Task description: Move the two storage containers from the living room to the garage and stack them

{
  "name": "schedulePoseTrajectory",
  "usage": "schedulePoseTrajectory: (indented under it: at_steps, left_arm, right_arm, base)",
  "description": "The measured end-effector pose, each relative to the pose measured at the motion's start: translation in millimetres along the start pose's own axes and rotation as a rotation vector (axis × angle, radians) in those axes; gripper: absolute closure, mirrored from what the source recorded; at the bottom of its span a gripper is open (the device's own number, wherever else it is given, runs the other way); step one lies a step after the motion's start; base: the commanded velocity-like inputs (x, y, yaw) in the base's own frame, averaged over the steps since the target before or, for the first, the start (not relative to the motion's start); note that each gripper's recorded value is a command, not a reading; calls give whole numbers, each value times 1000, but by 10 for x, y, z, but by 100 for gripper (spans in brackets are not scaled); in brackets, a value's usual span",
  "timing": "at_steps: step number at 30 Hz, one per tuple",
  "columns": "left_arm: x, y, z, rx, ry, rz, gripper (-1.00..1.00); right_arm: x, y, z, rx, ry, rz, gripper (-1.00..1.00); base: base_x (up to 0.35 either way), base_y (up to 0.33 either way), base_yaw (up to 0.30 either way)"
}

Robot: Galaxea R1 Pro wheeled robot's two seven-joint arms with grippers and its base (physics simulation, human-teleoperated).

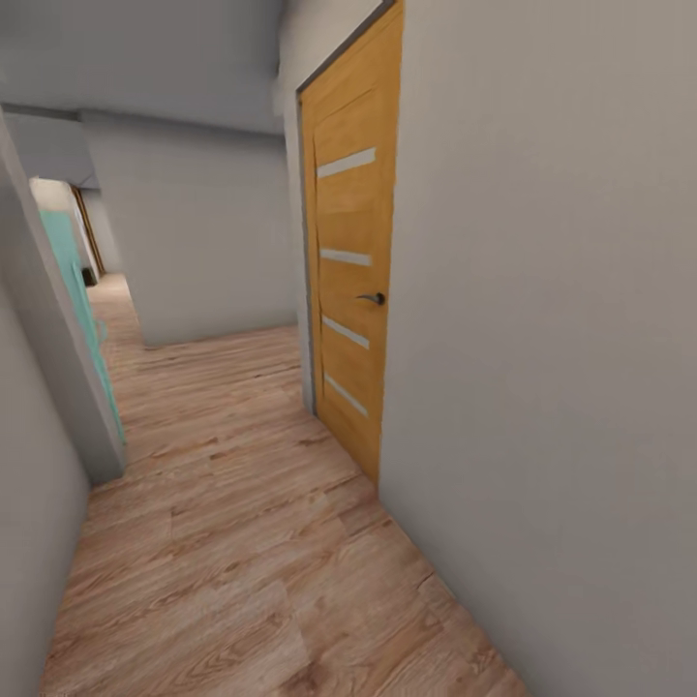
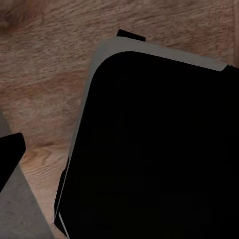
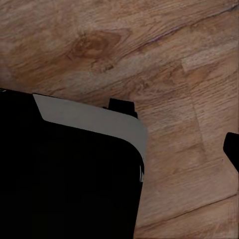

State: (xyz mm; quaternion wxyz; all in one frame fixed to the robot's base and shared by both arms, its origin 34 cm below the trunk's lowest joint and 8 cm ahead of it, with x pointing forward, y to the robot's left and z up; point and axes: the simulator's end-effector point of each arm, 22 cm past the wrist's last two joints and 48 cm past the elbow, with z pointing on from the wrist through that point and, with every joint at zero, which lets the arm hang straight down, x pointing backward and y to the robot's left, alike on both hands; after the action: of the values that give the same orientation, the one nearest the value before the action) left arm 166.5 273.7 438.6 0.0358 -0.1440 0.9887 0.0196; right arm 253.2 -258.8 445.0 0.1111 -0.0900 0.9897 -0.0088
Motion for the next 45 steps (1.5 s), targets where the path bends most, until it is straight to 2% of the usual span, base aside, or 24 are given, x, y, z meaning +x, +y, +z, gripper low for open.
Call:
schedulePoseTrajectory:
  at_steps: [25,45]
  left_arm:
    - [-3,12,0,-1,0,0,-100]
    - [9,1,0,0,2,0,-100]
  right_arm:
    - [0,-2,0,1,0,11,-100]
    - [-4,-3,0,0,-2,1,-100]
  base:
    - [322,0,297]
    - [322,0,23]
